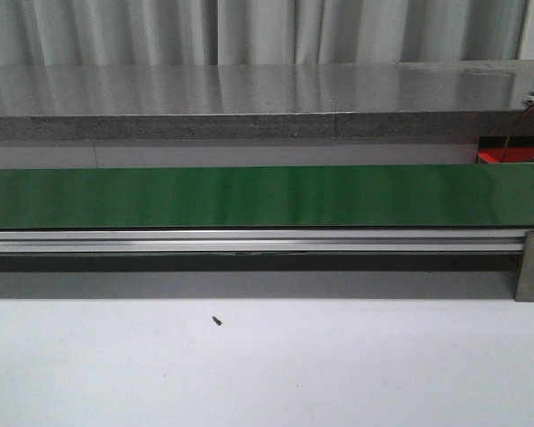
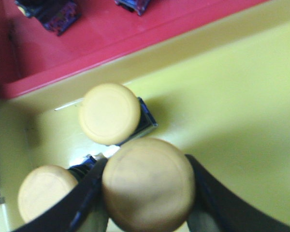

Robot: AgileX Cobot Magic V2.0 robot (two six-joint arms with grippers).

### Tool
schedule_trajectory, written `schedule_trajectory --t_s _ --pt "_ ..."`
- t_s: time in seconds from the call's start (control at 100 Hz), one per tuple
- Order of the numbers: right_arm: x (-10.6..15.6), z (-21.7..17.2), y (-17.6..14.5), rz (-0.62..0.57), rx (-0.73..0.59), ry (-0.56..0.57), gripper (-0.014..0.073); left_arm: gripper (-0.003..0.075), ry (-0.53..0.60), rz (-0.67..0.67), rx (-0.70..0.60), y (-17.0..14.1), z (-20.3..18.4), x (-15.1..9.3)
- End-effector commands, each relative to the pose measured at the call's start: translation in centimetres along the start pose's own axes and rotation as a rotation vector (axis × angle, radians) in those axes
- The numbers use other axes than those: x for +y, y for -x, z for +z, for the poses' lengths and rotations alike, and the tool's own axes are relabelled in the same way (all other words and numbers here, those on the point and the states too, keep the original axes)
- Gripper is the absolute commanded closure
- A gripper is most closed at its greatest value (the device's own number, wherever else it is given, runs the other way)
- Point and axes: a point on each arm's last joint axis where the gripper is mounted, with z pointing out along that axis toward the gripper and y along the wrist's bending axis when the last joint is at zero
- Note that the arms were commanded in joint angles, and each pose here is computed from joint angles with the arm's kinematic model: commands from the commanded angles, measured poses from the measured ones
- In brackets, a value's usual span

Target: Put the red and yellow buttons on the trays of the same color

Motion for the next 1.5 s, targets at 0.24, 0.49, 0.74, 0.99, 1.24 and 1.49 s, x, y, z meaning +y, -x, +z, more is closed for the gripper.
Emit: schedule_trajectory --t_s 0.24,0.49,0.74,0.99,1.24,1.49 --pt "-0.1 -0.3 0.7 0.020 -0.033 0.001 0.0430 0.0740 -0.005 -0.012 -0.107 1.7 -0.4 -0.2" --pt "0.0 -0.3 0.7 0.029 -0.032 0.008 0.0430 0.0740 -0.005 -0.012 -0.107 1.7 -0.4 -0.2" --pt "0.2 1.5 0.0 0.042 0.040 0.043 0.0430 0.0740 -0.005 -0.012 -0.107 1.7 -0.4 -0.2" --pt "0.1 2.3 -0.2 0.045 0.057 0.040 0.0391 0.0740 -0.005 -0.012 -0.107 1.7 -0.4 -0.2" --pt "0.2 2.1 -0.1 0.043 0.055 0.044 0.0157 0.0739 -0.005 -0.012 -0.107 1.7 -0.4 -0.2" --pt "0.8 -1.3 1.0 0.025 -0.069 0.019 0.0155 0.0740 -0.005 -0.012 -0.107 1.7 -0.4 -0.2"
